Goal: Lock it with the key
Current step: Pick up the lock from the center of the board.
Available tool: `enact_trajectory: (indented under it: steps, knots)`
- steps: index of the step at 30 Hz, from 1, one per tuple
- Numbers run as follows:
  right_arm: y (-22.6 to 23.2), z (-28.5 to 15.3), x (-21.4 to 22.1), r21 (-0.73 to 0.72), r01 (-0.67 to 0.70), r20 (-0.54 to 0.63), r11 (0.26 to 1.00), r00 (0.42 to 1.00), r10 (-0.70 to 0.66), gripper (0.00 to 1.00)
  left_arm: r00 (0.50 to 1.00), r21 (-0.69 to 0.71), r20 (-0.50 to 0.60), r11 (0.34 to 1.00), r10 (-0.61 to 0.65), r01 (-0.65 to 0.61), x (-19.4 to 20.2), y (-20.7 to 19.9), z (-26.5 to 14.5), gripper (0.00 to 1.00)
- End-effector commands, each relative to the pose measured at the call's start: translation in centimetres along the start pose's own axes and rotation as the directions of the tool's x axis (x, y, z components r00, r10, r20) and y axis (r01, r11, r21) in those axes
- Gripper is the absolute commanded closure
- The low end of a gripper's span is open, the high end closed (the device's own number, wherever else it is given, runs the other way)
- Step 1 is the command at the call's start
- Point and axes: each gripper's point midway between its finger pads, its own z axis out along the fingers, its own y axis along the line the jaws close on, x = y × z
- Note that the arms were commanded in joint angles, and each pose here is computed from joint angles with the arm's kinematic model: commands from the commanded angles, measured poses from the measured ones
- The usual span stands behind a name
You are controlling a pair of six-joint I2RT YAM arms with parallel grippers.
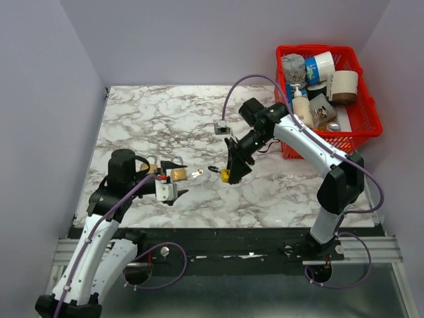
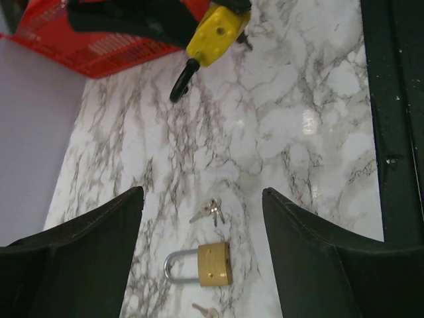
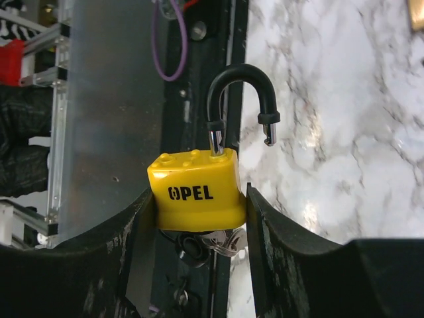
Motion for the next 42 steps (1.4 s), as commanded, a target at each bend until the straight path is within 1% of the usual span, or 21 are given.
enact_trajectory:
  steps: [1, 2, 3, 4, 6, 12, 16, 21, 22, 27, 30, 31, 34, 35, 36, 37, 38, 39, 40, 41, 42]
  knots:
    - [5.4, 0.6, -1.0, -0.21, -0.103, 0.02, 0.972, 0.994, 0.109, 0.99, 0.98, 0.062, 0.055, 0.979, 0.192, -0.195, -1.7, 0.5, 3.1, 0.23]
    - [5.6, 0.8, -0.9, -0.216, -0.116, 0.01, 0.969, 0.993, 0.121, 0.99, 0.975, 0.057, 0.073, 0.975, 0.21, -0.215, -2.3, 0.8, 3.6, 0.24]
    - [5.8, 1.0, -0.8, -0.216, -0.116, 0.004, 0.97, 0.993, 0.119, 0.99, 0.979, 0.045, 0.053, 0.979, 0.198, -0.2, -2.0, 1.2, 4.1, 0.24]
    - [5.9, 1.3, -0.7, -0.219, -0.115, -0.005, 0.969, 0.993, 0.116, 0.99, 0.983, 0.057, 0.068, 0.983, 0.169, -0.173, -2.5, 0.7, 4.8, 0.26]
    - [6.1, 1.5, -0.5, -0.219, -0.125, -0.012, 0.968, 0.992, 0.126, 0.99, 0.984, 0.04, 0.068, 0.985, 0.162, -0.165, -2.9, 1.3, 5.4, 0.27]
    - [6.4, 2.0, -0.2, -0.212, -0.122, -0.032, 0.97, 0.993, 0.118, 0.99, 0.984, 0.099, 0.084, 0.981, 0.157, -0.165, -3.6, -0.3, 6.2, 0.38]
    - [6.6, 2.1, -0.5, -0.218, -0.119, -0.03, 0.969, 0.993, 0.115, 0.99, 0.981, 0.125, 0.088, 0.975, 0.172, -0.182, -4.0, -1.2, 6.6, 0.51]
    - [6.8, 2.1, -0.6, -0.223, -0.12, -0.034, 0.968, 0.993, 0.115, 0.99, 0.98, 0.133, 0.076, 0.973, 0.182, -0.191, -3.9, -1.4, 6.9, 0.6]
    - [6.9, 2.1, -0.6, -0.225, -0.124, -0.036, 0.966, 0.992, 0.118, 0.99, 0.981, 0.134, 0.074, 0.972, 0.182, -0.191, -3.9, -1.3, 7.0, 0.64]
    - [7.0, 2.2, -0.5, -0.228, -0.123, -0.037, 0.966, 0.992, 0.117, 0.99, 0.98, 0.138, 0.068, 0.971, 0.188, -0.195, -3.9, -1.4, 7.1, 0.73]
    - [7.1, 2.2, -0.5, -0.229, -0.127, -0.039, 0.965, 0.992, 0.121, 0.99, 0.978, 0.142, 0.068, 0.969, 0.196, -0.204, -3.8, -1.5, 7.0, 0.89]
    - [7.0, 2.2, -0.6, -0.227, -0.118, -0.034, 0.967, 0.993, 0.113, 0.99, 0.979, 0.14, 0.067, 0.969, 0.194, -0.202, -3.9, -1.5, 7.0, 1.0]
    - [6.7, 2.1, -1.0, -0.198, -0.09, -0.02, 0.976, 0.996, 0.087, 0.99, 0.986, 0.131, 0.058, 0.978, 0.158, -0.165, -3.9, -1.4, 6.9, 1.0]
    - [6.8, 1.9, -1.2, -0.181, -0.068, -0.01, 0.981, 0.998, 0.068, 0.94, 0.989, 0.12, 0.048, 0.982, 0.142, -0.147, -3.8, -1.3, 6.9, 1.0]
    - [6.4, 1.8, -1.1, -0.144, -0.078, -0.019, 0.986, 0.997, 0.076, 0.86, 0.993, 0.103, 0.053, 0.989, 0.103, -0.108, -4.1, -1.1, 6.8, 1.0]
    - [5.9, 1.8, -1.6, -0.113, -0.038, -0.001, 0.993, 0.999, 0.038, 0.74, 0.995, 0.093, 0.055, 0.992, 0.082, -0.087, -4.3, -1.0, 6.7, 1.0]
    - [5.6, 1.6, -1.8, -0.086, -0.022, 0.005, 0.996, 1.0, 0.023, 0.4, 0.997, 0.073, 0.048, 0.996, 0.054, -0.057, -4.4, -0.7, 6.6, 1.0]
    - [5.4, 1.2, -1.8, -0.031, -0.01, 0.001, 0.999, 1.0, 0.01, 0.29, 0.998, 0.05, 0.064, 0.999, 0.0, -0.003, -5.0, -0.4, 6.5, 1.0]
    - [4.8, 0.9, -2.3, 0.012, 0.029, 0.019, 1.0, 0.999, -0.029, 0.22, 0.997, 0.034, 0.068, 0.999, -0.027, 0.025, -5.3, -0.1, 6.4, 1.0]
    - [4.5, 0.6, -2.5, 0.043, 0.046, 0.025, 0.998, 0.999, -0.047, 0.11, 0.996, 0.028, 0.076, 0.999, -0.041, 0.039, -5.6, 0.0, 6.3, 1.0]
    - [4.5, -0.3, -2.7, 0.103, 0.078, 0.03, 0.992, 0.996, -0.082, 0.07, 0.995, 0.028, 0.085, 0.998, -0.054, 0.052, -6.0, 0.1, 6.1, 1.0]
